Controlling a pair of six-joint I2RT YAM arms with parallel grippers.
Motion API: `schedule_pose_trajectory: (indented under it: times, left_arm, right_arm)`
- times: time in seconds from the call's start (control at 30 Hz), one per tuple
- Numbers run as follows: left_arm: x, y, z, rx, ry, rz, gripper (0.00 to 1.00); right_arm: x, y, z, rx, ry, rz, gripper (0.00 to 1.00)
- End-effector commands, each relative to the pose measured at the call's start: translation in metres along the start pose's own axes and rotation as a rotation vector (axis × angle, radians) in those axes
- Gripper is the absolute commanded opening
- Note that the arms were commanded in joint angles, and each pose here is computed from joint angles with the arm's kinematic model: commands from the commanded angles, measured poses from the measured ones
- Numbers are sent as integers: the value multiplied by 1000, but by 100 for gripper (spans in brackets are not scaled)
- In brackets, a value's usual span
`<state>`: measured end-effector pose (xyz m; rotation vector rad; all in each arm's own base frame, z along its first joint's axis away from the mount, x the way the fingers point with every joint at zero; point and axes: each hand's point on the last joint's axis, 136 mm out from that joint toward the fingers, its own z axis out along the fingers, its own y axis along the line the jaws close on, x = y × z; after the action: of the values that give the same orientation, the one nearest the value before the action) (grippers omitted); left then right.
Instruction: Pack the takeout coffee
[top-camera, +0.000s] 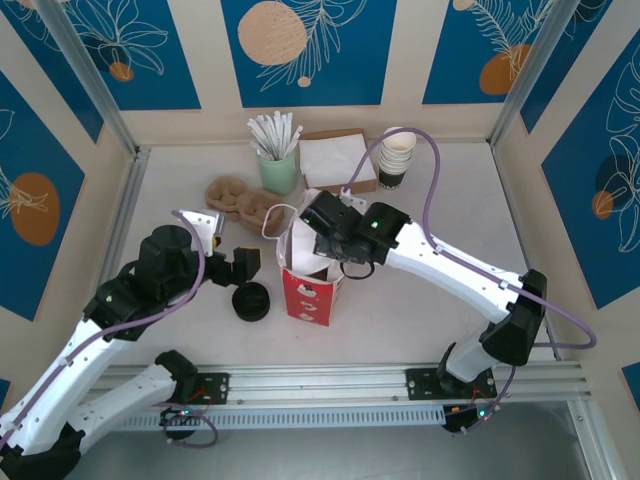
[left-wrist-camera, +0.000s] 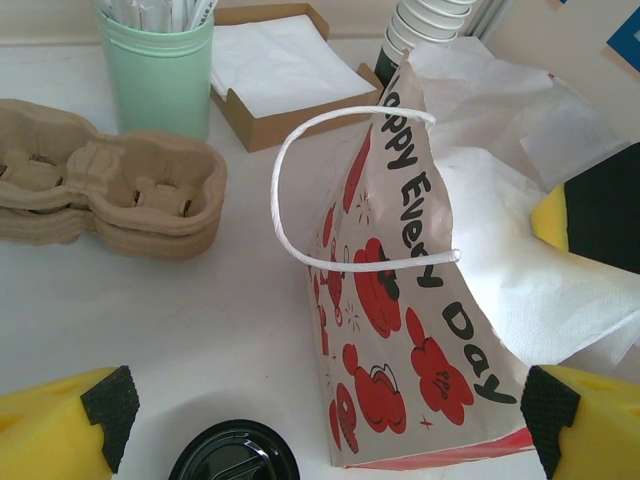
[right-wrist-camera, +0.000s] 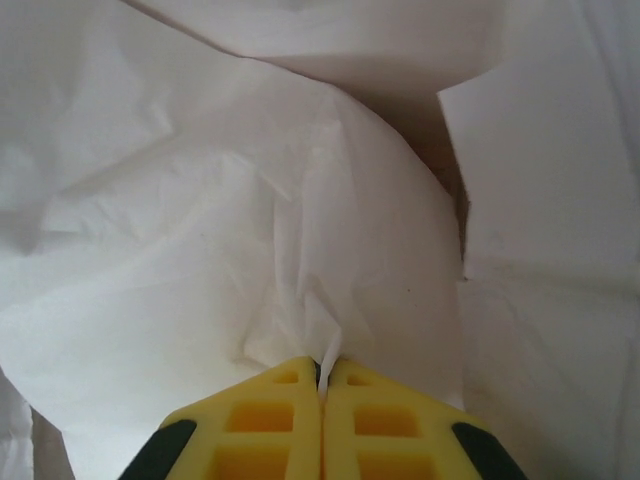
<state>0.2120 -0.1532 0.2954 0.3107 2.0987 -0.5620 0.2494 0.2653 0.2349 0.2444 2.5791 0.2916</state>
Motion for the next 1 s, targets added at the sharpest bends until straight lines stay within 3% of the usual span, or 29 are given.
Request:
schedule_pose_trajectory:
  times: [0.0,0.13,0.37,0.57,0.67,0.73,0.97]
  left_arm:
    - [1,4,0,-24,-1,5,99]
    - [0,3,1,-20,-3,0,99]
    - [0,4,0,-28,-2,5,99]
    - [0,5,0,-30,0,6,99]
    - [0,5,-1,-32,0,5,99]
    - [1,6,-1,-34,2,4,99]
    - [5,10,0,-48,1,-8,99]
  right_arm:
    - [-11,4,-12,4,-54,-36,22]
    - [-22,16,-28,-58,-86,-48,36]
    - [-45,25,-55,-94,-163,-69,48]
    - [-50,34,-55,-119,-179,-79,50]
    - [-48,35,-47,-106,-171,-83,46]
    - [-44,30,-38,-81,-163,-73,34]
    - [-14,23,5,-47,-85,-41,22]
